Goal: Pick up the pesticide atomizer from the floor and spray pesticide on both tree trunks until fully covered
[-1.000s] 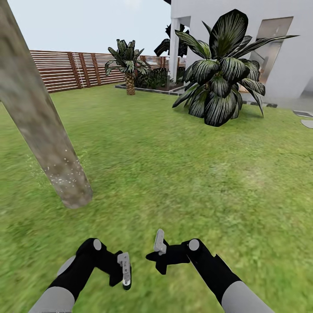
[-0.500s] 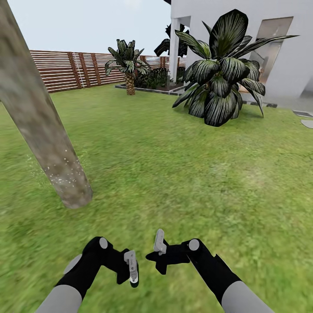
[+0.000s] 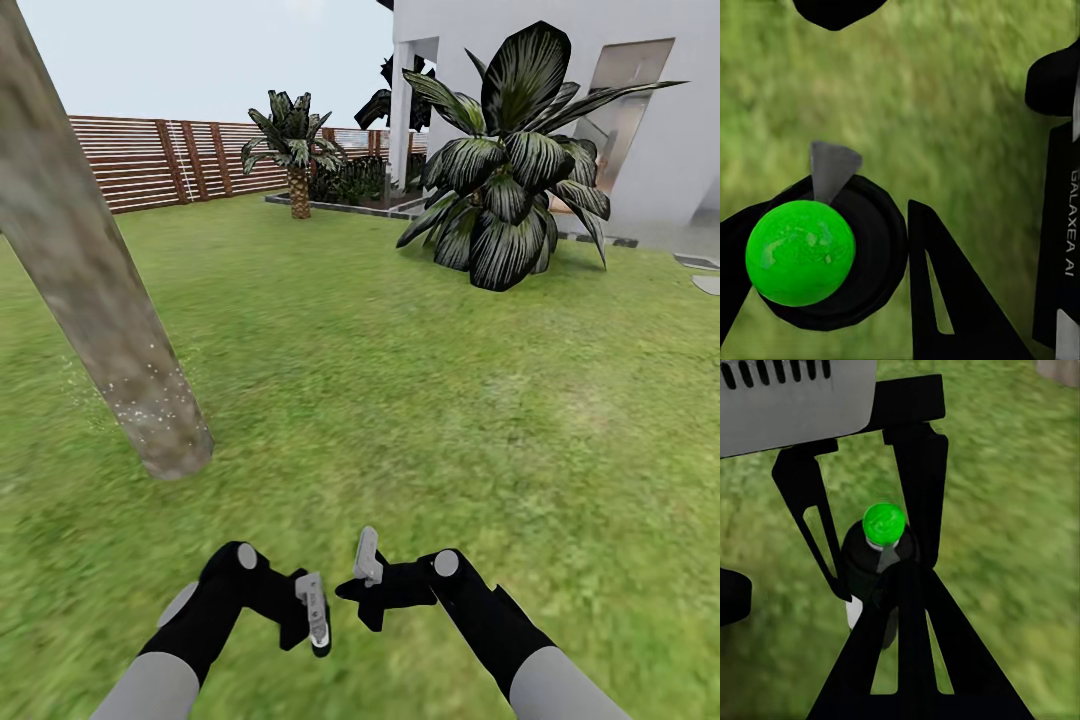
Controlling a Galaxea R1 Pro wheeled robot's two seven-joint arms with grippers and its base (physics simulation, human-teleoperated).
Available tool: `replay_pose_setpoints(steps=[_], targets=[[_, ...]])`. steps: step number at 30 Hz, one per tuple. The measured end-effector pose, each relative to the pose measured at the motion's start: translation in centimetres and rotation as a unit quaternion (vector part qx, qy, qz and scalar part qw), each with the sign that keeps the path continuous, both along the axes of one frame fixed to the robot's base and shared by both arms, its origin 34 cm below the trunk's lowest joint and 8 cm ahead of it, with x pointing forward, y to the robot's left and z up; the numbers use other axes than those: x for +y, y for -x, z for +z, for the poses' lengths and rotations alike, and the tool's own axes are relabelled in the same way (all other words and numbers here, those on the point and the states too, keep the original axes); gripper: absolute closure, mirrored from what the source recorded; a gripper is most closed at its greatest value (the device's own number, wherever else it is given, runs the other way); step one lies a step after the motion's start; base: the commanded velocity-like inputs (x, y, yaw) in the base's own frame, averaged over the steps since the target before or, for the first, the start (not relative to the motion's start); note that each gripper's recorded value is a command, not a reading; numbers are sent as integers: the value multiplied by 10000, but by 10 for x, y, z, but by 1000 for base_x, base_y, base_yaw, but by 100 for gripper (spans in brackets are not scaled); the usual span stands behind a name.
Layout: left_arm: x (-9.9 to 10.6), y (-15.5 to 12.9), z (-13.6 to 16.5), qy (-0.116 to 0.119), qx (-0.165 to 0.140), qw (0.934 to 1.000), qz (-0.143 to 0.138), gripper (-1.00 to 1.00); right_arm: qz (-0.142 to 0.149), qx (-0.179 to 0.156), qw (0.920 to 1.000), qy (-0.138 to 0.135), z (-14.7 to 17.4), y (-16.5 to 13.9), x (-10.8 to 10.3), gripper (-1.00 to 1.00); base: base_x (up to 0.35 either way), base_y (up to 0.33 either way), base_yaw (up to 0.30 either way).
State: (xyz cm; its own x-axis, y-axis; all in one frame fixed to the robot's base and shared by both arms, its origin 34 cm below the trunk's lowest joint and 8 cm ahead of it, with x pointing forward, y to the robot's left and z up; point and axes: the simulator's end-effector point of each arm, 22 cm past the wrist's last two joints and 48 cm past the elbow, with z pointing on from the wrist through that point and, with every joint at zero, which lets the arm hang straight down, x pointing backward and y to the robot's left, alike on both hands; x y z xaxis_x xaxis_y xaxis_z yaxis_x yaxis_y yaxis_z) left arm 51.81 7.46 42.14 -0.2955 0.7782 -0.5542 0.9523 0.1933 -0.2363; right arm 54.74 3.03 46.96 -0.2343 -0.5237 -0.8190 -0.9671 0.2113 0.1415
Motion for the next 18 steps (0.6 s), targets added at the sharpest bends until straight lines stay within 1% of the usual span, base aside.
replay_pose_setpoints(steps=[9,17,18], targets=[[-7,0,2,58,-10,10000,-22,100,1,-1,10000,-1,0,0,0,100,0,0,0],[-8,-1,3,63,-25,10000,-14,100,1,-4,10000,-2,0,0,0,100,0,0,0],[-11,-1,4,87,-27,10000,-23,100,0,-5,10000,-2,0,0,0,100,0,0,0]])
